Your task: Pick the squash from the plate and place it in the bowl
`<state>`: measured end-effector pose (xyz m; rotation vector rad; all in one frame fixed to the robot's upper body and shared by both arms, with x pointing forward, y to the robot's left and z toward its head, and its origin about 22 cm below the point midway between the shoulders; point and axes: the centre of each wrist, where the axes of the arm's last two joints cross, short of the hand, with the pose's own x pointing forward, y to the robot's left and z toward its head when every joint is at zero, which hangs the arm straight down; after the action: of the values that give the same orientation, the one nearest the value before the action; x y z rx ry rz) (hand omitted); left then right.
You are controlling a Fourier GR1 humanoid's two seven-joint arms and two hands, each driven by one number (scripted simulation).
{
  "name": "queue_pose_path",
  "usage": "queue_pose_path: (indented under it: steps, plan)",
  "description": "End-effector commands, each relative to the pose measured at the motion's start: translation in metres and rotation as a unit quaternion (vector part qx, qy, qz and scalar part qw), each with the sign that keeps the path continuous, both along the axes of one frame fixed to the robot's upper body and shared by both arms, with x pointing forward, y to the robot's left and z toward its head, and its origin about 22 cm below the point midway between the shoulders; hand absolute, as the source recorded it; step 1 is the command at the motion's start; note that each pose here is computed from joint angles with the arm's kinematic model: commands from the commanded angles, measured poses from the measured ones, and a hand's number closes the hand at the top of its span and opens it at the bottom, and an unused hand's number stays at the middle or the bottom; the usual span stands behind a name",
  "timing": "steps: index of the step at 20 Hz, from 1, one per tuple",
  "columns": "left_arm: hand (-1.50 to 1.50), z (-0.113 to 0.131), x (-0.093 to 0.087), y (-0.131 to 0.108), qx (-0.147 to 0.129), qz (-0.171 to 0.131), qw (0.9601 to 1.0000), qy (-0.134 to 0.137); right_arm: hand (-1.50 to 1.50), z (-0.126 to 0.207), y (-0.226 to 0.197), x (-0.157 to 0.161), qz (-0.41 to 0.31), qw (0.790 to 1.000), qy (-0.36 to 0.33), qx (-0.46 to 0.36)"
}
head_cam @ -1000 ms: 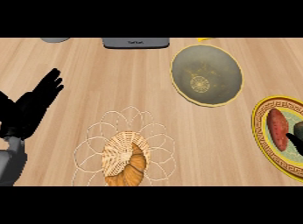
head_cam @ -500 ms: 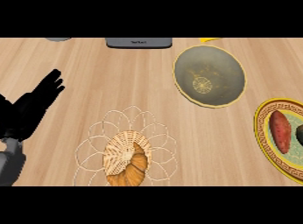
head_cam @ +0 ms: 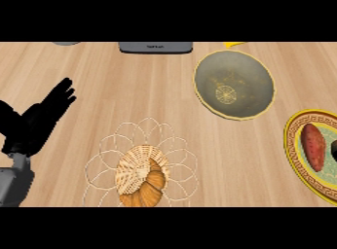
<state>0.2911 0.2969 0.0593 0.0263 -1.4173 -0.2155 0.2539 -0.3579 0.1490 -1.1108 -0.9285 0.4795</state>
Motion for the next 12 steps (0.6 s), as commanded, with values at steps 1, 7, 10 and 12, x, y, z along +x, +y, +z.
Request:
queue_pose_path:
  steps: [1,7,10,12]
  plan:
    - [0.00,-0.003,-0.009,-0.003,-0.001,-0.007,1.0000,0.006,-1.50,0.027,0.021,0.012,-0.015,0.997,0.078,-0.023]
    - [0.00,0.004,0.006,-0.004,-0.002,0.003,1.0000,-0.008,-1.50,0.016,0.002,0.035,-0.037,0.990,0.134,-0.016]
    - [0.00,-0.006,-0.013,-0.001,0.000,0.004,1.0000,-0.001,-1.50,-0.005,-0.006,0.010,-0.032,0.990,0.135,-0.010]
    - [0.00,0.021,-0.005,0.004,0.007,0.012,0.9999,-0.010,-1.50,0.004,0.001,0.011,-0.035,0.991,0.131,-0.012]
